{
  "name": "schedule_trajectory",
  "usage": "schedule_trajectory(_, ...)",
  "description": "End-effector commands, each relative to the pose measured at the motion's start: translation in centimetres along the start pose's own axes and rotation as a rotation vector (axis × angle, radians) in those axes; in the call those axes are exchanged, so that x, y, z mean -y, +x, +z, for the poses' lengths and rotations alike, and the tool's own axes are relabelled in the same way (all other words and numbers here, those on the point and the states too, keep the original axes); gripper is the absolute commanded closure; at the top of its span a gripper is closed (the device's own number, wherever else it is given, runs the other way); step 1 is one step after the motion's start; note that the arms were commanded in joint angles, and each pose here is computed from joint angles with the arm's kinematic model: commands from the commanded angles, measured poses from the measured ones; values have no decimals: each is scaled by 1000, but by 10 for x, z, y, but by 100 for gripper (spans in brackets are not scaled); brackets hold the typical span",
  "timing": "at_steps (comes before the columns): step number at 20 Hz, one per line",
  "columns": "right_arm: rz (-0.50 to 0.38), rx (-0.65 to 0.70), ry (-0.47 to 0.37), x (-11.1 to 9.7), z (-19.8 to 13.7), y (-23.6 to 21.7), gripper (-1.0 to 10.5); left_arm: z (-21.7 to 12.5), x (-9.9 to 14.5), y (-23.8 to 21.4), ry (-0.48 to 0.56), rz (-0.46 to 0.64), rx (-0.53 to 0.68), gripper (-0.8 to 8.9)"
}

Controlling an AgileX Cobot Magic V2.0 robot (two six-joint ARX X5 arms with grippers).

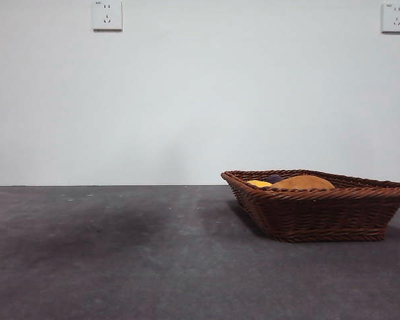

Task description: Help me put the vegetables on the table into the basket

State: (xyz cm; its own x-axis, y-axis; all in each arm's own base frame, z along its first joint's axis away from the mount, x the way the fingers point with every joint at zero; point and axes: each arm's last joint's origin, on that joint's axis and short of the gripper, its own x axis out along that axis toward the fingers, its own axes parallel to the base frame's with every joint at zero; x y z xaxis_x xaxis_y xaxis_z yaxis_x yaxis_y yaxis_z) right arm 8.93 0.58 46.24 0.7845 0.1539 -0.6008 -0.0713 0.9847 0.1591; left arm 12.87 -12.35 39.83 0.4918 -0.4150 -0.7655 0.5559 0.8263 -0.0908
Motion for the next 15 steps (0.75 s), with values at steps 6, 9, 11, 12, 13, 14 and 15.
schedule_trajectory(6, -22, -220, 38, 7, 23, 66, 946, 24, -14, -3, -78, -4, 245, 817)
schedule_trajectory(9, -32, -309, 51, 10, 30, 97, 946, 29, -38, -15, -31, 104, 353, 817)
schedule_trajectory(11, -38, -368, 59, 13, 34, 119, 946, 28, -53, -27, -87, 173, 416, 817)
schedule_trajectory(12, -40, -395, 62, 14, 35, 128, 946, 27, -59, -32, -107, 201, 438, 817)
schedule_trajectory(13, -43, -424, 66, 16, 36, 139, 946, 26, -65, -36, -128, 230, 455, 817)
schedule_trajectory(14, -45, -446, 70, 17, 36, 147, 946, 25, -71, -39, -122, 278, 463, 817)
schedule_trajectory(15, -47, -467, 72, 18, 37, 155, 946, 22, -79, -44, -116, 353, 464, 817)
